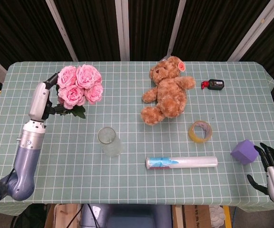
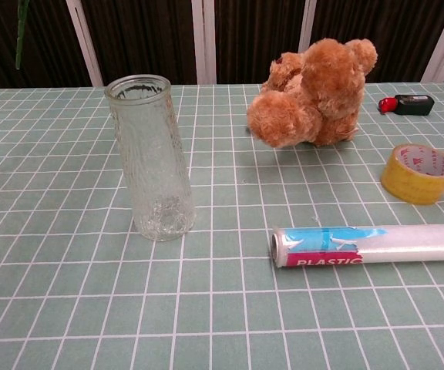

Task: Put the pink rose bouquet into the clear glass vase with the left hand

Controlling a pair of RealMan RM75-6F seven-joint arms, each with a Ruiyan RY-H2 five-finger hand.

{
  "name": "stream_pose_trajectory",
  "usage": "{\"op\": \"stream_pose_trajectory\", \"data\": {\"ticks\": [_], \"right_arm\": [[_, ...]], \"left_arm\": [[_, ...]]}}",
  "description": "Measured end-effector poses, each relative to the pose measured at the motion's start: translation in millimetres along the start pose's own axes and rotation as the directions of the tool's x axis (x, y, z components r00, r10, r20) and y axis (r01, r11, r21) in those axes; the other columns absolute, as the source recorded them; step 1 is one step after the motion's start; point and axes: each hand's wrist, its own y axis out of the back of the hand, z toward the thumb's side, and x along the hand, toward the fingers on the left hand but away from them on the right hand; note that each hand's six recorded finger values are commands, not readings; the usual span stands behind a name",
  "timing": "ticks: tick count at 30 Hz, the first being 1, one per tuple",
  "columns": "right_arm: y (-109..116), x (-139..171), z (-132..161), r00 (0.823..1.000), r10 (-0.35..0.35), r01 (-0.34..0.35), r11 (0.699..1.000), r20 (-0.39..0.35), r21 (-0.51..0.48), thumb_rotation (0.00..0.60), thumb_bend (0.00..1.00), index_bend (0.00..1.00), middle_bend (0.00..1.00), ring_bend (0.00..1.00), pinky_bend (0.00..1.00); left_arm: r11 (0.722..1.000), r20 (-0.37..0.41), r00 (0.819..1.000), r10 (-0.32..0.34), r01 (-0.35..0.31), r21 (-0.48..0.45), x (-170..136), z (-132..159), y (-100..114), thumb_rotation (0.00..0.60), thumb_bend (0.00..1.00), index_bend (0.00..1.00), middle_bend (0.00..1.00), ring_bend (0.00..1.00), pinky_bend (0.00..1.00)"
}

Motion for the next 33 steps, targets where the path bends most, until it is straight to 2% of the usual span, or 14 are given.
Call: {"op": "stream_pose_trajectory", "data": {"ticks": [2,7,12,19,24,29,33], "right_arm": [[0.8,0.6,0.3,1.000,-0.003,0.003,1.000,-0.001,-0.002,0.600,0.27,0.14,0.10,0.10,0.00],[2.2,1.9,0.4,1.000,-0.007,0.007,1.000,-0.003,-0.006,0.600,0.27,0.14,0.10,0.10,0.00],[3.1,2.5,-0.6,1.000,-0.008,0.007,1.000,-0.001,-0.010,0.600,0.27,0.14,0.10,0.10,0.00],[6.2,3.3,-3.1,1.000,-0.016,0.016,1.000,0.002,-0.019,0.600,0.27,0.14,0.10,0.10,0.00],[6.5,3.4,-4.5,1.000,-0.014,0.014,1.000,0.001,-0.023,0.600,0.27,0.14,0.10,0.10,0.00],[6.9,3.2,-5.3,1.000,-0.015,0.015,1.000,0.002,-0.025,0.600,0.27,0.14,0.10,0.10,0.00],[8.1,3.4,-6.5,1.000,-0.019,0.019,0.999,0.004,-0.028,0.600,0.27,0.14,0.10,0.10,0.00]], "left_arm": [[0.995,0.010,1.000,-0.027,0.028,-0.098,-7.5,17.0,3.1,0.600,0.51,0.34,0.38,0.35,0.47],[0.965,0.027,0.997,-0.067,0.071,-0.253,-19.0,41.3,14.2,0.600,0.51,0.34,0.38,0.35,0.47],[0.910,0.053,0.993,-0.105,0.117,-0.399,-27.4,55.7,5.0,0.600,0.50,0.34,0.38,0.35,0.47],[0.849,0.076,0.985,-0.158,0.175,-0.499,-30.4,64.1,-16.7,0.600,0.49,0.34,0.38,0.35,0.47],[0.845,0.089,0.982,-0.166,0.188,-0.501,-29.3,65.4,-29.7,0.600,0.49,0.34,0.38,0.35,0.47],[0.818,0.085,0.980,-0.178,0.196,-0.540,-26.4,63.6,-40.3,0.600,0.49,0.34,0.38,0.35,0.47],[0.811,0.084,0.979,-0.184,0.200,-0.550,-24.8,62.0,-45.6,0.600,0.49,0.34,0.38,0.35,0.47]]}}
